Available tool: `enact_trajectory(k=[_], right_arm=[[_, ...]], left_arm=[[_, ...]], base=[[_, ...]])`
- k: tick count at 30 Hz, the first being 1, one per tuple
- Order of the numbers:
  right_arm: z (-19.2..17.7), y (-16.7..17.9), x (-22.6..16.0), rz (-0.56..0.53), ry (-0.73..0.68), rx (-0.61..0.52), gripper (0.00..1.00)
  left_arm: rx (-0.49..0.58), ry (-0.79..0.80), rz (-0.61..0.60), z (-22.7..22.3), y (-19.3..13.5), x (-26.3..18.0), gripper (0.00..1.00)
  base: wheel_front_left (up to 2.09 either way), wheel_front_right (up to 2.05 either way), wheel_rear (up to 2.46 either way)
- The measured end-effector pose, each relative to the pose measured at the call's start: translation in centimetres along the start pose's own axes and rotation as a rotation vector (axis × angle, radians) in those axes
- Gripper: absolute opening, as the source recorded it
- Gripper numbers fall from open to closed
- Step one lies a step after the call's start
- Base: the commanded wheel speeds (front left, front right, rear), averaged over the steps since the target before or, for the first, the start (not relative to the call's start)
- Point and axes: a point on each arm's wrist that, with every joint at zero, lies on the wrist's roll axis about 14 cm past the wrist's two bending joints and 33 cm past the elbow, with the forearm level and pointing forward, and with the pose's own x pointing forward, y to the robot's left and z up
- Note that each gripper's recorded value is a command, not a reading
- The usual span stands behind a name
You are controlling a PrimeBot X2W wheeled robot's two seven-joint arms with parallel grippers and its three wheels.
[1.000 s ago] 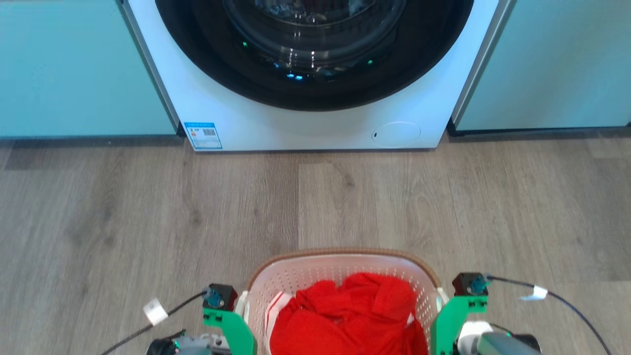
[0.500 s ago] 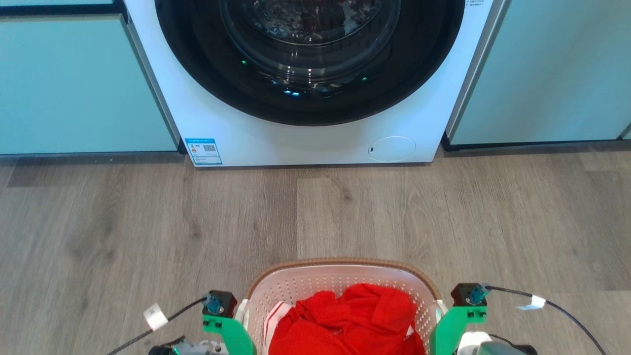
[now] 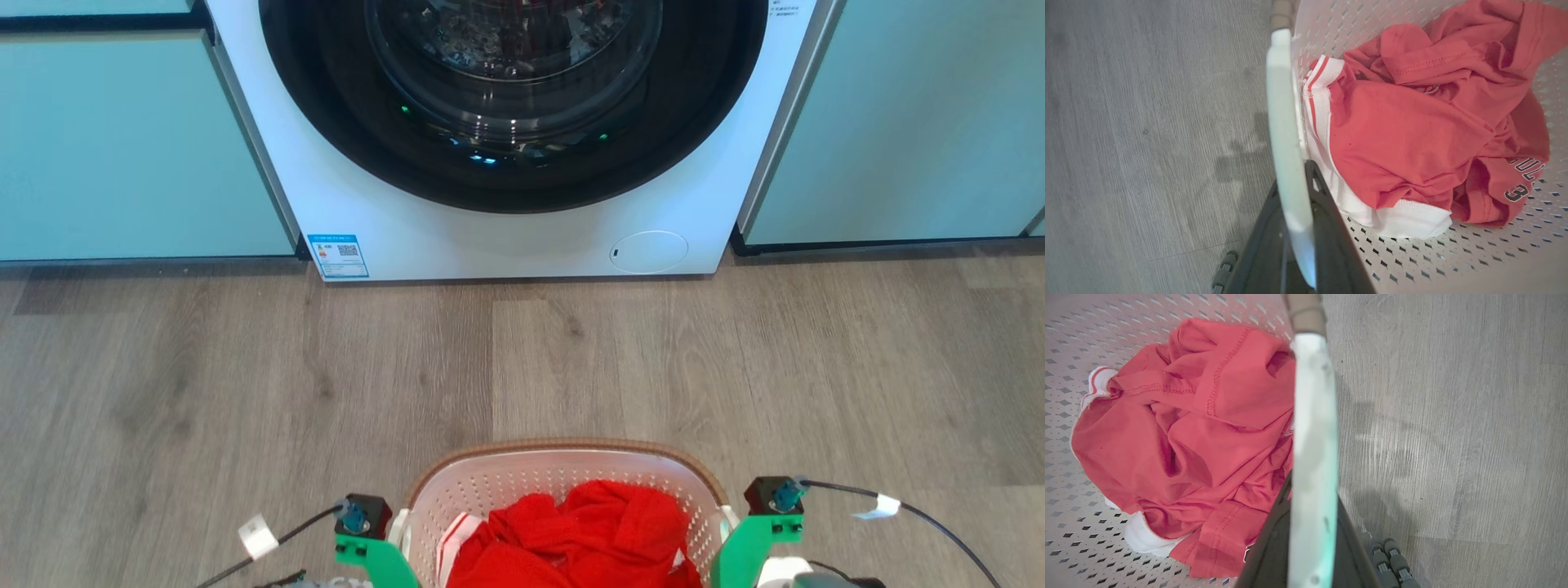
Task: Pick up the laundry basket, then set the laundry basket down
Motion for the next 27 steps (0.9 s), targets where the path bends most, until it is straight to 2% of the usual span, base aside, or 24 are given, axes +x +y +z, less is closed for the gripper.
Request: enact_trajectory(k=[27], right_arm=[[-0.82,-0.05,0.27,0.002,0.014,0.005,0.00]], left_arm=[[-0.008,0.022,-0.004,-0.58,-0.04,0.30,0.00]], base=[[0.00,0.00,0.00]])
